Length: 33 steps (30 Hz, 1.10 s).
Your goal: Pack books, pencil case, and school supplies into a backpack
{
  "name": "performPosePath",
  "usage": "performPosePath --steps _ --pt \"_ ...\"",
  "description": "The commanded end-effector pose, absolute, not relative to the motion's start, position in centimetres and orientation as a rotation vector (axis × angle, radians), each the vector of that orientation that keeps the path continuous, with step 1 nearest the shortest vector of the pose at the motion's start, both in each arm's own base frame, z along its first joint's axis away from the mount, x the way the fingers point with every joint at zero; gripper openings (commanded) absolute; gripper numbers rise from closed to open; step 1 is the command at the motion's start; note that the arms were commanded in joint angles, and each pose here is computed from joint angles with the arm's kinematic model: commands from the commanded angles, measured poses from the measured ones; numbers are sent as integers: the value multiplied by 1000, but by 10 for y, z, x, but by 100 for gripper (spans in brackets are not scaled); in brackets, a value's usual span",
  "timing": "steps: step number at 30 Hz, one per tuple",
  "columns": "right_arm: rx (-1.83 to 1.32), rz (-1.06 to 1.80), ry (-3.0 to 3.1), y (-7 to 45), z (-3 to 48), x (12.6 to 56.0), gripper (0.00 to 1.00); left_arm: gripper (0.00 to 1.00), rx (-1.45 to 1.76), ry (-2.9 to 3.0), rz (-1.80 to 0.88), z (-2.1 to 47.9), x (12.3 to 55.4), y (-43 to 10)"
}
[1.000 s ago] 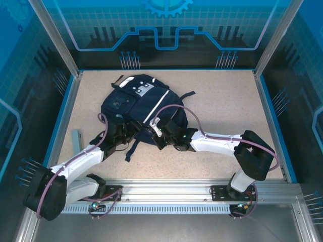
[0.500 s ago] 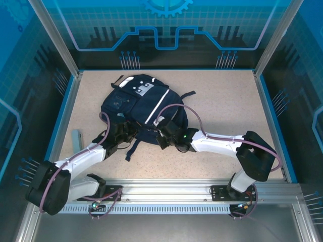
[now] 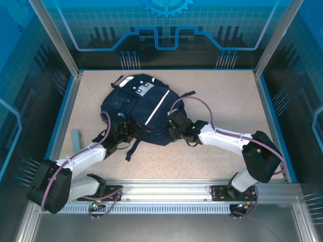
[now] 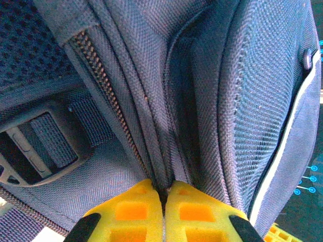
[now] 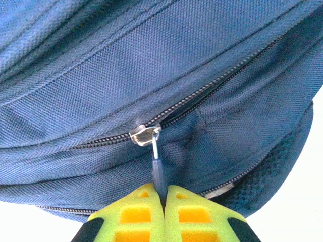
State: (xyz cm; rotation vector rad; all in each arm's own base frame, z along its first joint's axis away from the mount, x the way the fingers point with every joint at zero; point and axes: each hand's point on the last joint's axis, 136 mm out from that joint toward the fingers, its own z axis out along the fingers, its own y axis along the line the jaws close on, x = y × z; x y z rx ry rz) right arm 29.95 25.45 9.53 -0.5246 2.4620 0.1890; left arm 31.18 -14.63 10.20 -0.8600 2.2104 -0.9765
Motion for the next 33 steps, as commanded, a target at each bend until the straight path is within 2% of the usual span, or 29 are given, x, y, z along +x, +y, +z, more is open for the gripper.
performPosePath --steps 1,3,6,11,22,29,33 --pt "-659 378 2463 270 109 295 14 2 -818 2230 -922 101 315 -139" --pt "-758 444 2474 279 107 289 22 2 -804 2240 -925 101 315 -140" --pt "-758 359 2500 273 103 297 36 3 -800 2247 -922 101 314 -140" --pt "-718 320 2509 272 103 313 40 4 -795 2251 -921 101 313 -139" --pt "-720 218 2538 262 93 317 33 4 -788 2260 -918 102 312 -139" --pt "-654 90 2567 246 90 326 13 4 -783 2253 -910 105 313 -138" --pt "-640 90 2586 248 89 329 14 3 -787 2250 -903 107 315 -137"
